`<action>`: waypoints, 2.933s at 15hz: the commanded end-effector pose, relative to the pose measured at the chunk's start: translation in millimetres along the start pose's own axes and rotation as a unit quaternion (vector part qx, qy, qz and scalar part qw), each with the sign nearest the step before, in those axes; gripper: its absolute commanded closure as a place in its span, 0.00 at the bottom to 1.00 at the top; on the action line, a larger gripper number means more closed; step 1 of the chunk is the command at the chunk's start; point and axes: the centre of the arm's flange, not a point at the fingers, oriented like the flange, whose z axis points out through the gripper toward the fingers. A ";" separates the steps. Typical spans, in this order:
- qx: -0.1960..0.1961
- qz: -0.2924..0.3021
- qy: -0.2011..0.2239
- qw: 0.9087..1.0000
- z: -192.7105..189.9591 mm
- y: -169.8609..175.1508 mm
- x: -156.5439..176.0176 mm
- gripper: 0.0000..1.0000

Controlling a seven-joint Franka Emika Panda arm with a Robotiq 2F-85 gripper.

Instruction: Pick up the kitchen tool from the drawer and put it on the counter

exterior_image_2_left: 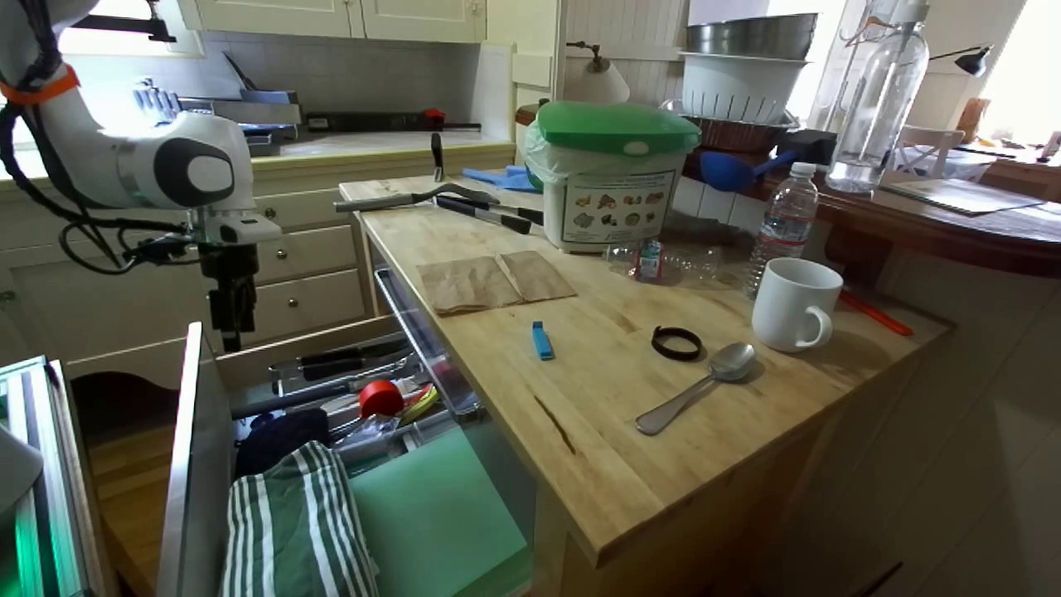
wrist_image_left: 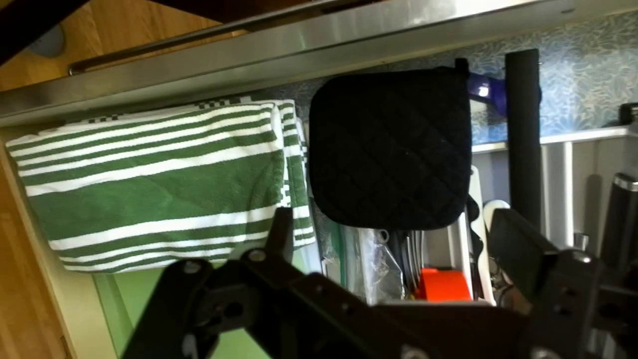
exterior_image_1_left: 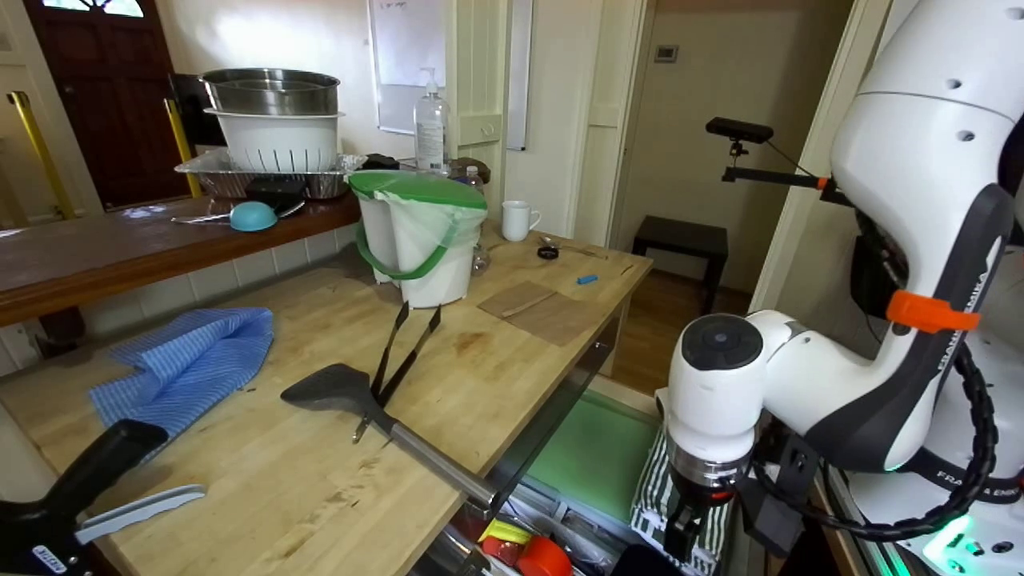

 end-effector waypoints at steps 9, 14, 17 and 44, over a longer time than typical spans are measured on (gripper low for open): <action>0.038 0.023 0.022 0.999 48.4 -36.9 21.4 0.00; 0.060 0.004 0.023 0.998 98.7 -92.9 24.6 0.00; 0.055 -0.013 0.043 0.997 130.0 -133.2 15.6 0.00; 0.108 -0.036 0.070 0.991 174.2 -204.1 22.5 0.00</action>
